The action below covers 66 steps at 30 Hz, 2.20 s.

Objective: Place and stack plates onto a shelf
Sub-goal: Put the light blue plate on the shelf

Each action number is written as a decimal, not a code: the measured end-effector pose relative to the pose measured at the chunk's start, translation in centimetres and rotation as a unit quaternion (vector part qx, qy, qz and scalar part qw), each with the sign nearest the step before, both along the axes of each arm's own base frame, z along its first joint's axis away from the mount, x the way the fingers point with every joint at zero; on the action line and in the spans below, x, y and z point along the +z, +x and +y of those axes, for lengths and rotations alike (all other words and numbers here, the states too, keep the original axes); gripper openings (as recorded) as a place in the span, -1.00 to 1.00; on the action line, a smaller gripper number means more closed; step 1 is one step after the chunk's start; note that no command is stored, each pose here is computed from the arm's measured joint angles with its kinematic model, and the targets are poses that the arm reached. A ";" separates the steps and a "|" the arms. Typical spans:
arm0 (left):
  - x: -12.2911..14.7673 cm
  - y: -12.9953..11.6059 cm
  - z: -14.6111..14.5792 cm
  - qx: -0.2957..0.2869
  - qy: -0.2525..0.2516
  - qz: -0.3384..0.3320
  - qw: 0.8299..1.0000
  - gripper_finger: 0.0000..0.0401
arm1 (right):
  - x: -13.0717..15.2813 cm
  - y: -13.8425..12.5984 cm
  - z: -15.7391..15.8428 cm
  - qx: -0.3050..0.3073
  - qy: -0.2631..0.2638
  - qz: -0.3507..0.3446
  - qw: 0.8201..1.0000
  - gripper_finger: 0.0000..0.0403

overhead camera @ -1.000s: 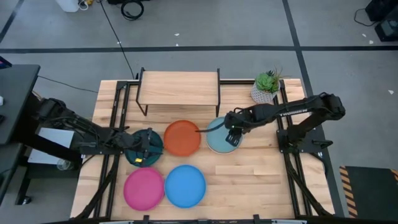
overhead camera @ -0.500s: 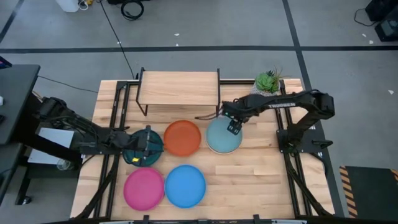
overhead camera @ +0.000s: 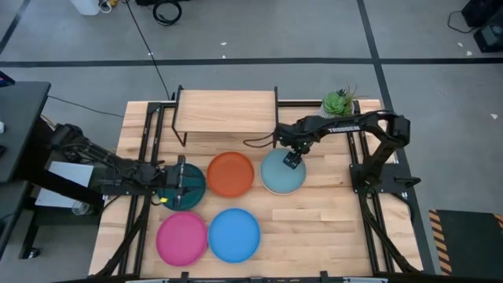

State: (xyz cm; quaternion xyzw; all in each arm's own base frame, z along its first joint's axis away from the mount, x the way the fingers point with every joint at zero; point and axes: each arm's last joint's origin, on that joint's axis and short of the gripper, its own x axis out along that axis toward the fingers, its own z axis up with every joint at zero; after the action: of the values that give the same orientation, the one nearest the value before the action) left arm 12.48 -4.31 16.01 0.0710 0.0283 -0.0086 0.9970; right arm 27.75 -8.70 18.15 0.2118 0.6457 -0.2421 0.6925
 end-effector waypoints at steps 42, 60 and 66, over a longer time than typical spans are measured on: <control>0.2 -3.2 -1.3 -0.083 -0.091 0.007 0.992 -0.29 | -2.9 -1.7 2.8 -0.096 -0.012 -0.045 0.994 0.07; 1.4 -3.3 -1.3 -0.093 -0.041 -0.003 0.995 -0.29 | -3.0 -1.4 4.0 -0.077 -0.025 -0.047 0.996 -0.55; 1.5 -3.3 -1.3 -0.093 -0.039 -0.006 0.995 -0.29 | -2.3 -1.6 4.2 -0.071 0.007 -0.046 0.996 -0.82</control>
State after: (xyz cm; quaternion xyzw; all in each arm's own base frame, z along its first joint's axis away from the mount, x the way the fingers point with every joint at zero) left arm 9.19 -5.65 17.53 0.0346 0.0156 -0.1017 0.9941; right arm 26.16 -4.54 15.82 0.2728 0.5983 -0.2767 0.7008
